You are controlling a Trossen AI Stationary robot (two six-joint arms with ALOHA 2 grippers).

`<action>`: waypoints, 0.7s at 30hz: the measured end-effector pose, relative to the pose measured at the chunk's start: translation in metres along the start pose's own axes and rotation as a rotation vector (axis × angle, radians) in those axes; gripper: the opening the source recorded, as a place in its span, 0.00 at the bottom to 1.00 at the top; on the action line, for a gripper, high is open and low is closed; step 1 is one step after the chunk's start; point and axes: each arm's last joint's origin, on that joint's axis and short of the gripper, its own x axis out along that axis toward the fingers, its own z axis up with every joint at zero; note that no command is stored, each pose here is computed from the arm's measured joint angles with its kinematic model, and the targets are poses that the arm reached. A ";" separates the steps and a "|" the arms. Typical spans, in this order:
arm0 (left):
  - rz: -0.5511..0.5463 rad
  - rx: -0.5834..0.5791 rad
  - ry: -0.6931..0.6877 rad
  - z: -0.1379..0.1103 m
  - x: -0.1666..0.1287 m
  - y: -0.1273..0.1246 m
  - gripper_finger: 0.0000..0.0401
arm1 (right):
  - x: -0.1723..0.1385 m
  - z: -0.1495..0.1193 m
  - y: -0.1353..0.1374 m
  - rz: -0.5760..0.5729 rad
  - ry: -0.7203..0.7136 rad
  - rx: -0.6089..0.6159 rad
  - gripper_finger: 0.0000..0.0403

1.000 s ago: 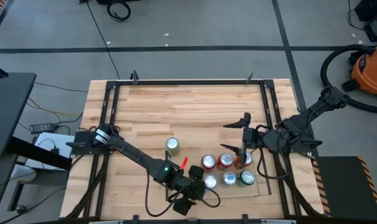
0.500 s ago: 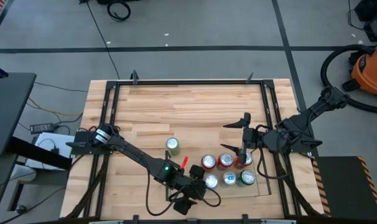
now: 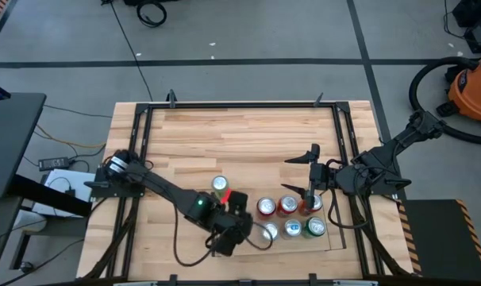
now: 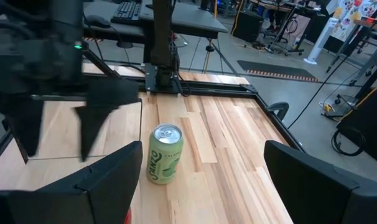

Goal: Place canned beverage on shelf
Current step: Put the light green soda can on the shelf

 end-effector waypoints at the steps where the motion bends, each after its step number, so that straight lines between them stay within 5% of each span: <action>1: 0.021 -0.017 0.000 0.000 -0.001 0.004 0.84 | 0.000 0.000 0.000 0.000 0.001 -0.001 0.86; 17: 0.167 -0.158 0.230 -0.017 -0.015 0.086 0.84 | 0.000 -0.001 0.000 0.006 0.007 -0.006 0.86; 21: 0.118 -0.293 0.273 -0.023 -0.012 0.112 0.84 | 0.000 0.000 0.000 0.006 0.002 -0.001 0.86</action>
